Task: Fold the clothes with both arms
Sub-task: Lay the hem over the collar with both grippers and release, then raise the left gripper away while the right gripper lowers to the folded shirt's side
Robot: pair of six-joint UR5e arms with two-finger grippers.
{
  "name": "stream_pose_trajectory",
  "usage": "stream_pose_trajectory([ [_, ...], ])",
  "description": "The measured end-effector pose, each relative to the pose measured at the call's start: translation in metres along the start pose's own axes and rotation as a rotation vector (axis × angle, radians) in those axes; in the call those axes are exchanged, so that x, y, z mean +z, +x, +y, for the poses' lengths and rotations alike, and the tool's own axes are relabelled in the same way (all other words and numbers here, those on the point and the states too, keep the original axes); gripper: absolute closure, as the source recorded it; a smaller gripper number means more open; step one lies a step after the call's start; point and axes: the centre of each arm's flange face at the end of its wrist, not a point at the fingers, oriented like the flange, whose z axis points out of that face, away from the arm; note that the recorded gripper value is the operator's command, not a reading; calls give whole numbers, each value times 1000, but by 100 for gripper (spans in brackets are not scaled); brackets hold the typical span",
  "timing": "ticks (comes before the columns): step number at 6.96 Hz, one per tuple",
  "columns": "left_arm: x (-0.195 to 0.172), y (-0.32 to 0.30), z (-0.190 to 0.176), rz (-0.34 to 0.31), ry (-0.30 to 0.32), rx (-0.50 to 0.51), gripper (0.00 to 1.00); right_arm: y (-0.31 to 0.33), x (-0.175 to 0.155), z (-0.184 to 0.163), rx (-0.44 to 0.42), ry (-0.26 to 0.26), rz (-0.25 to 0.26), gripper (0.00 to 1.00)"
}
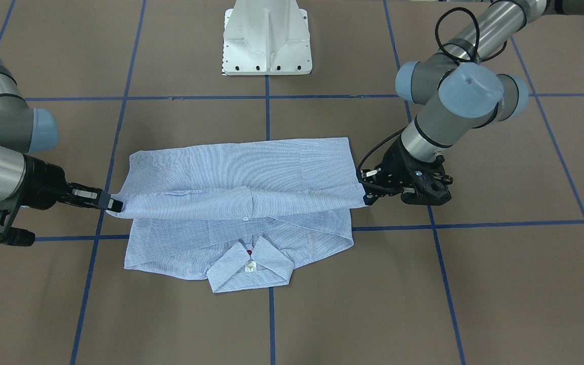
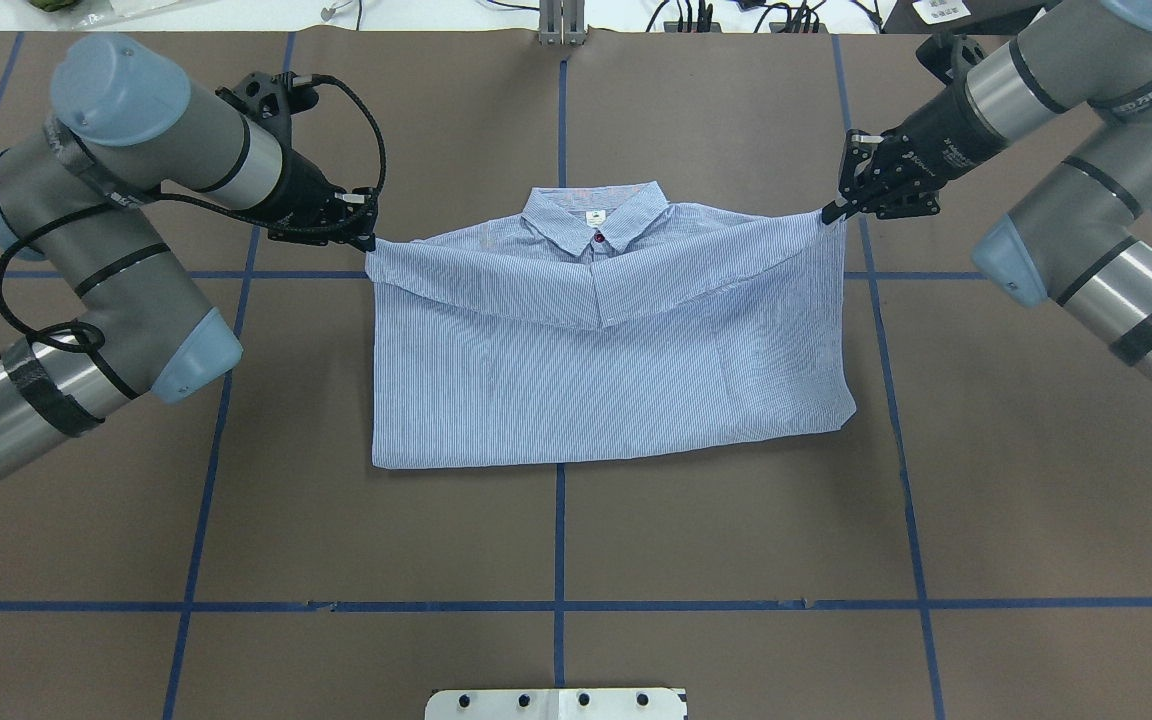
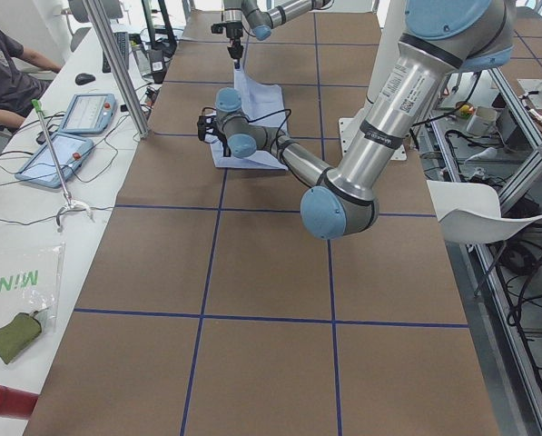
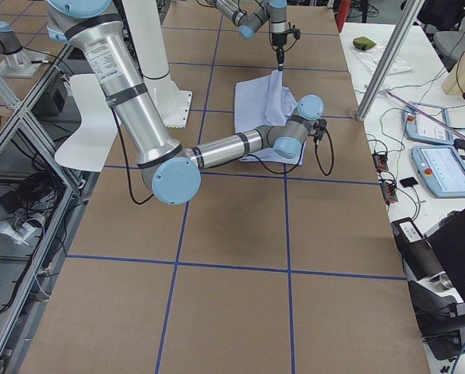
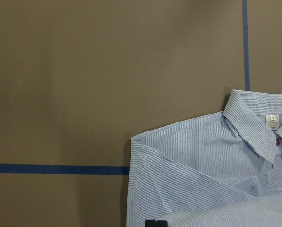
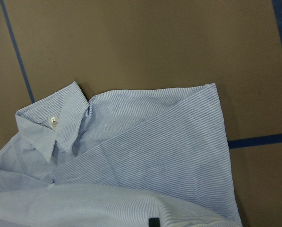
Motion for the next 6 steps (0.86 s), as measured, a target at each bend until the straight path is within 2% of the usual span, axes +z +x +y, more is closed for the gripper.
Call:
stream_pose_trajectory([
  [3, 12, -1, -7, 13, 4, 5, 100, 10, 16, -5, 20, 11, 26, 100],
  [4, 12, 4, -8, 17, 6, 5, 100, 10, 16, -5, 20, 11, 26, 77],
  [5, 12, 6, -9, 20, 7, 5, 75, 10, 17, -6, 21, 12, 26, 1],
  [6, 11, 7, -9, 21, 7, 6, 7, 10, 17, -7, 26, 23, 29, 0],
])
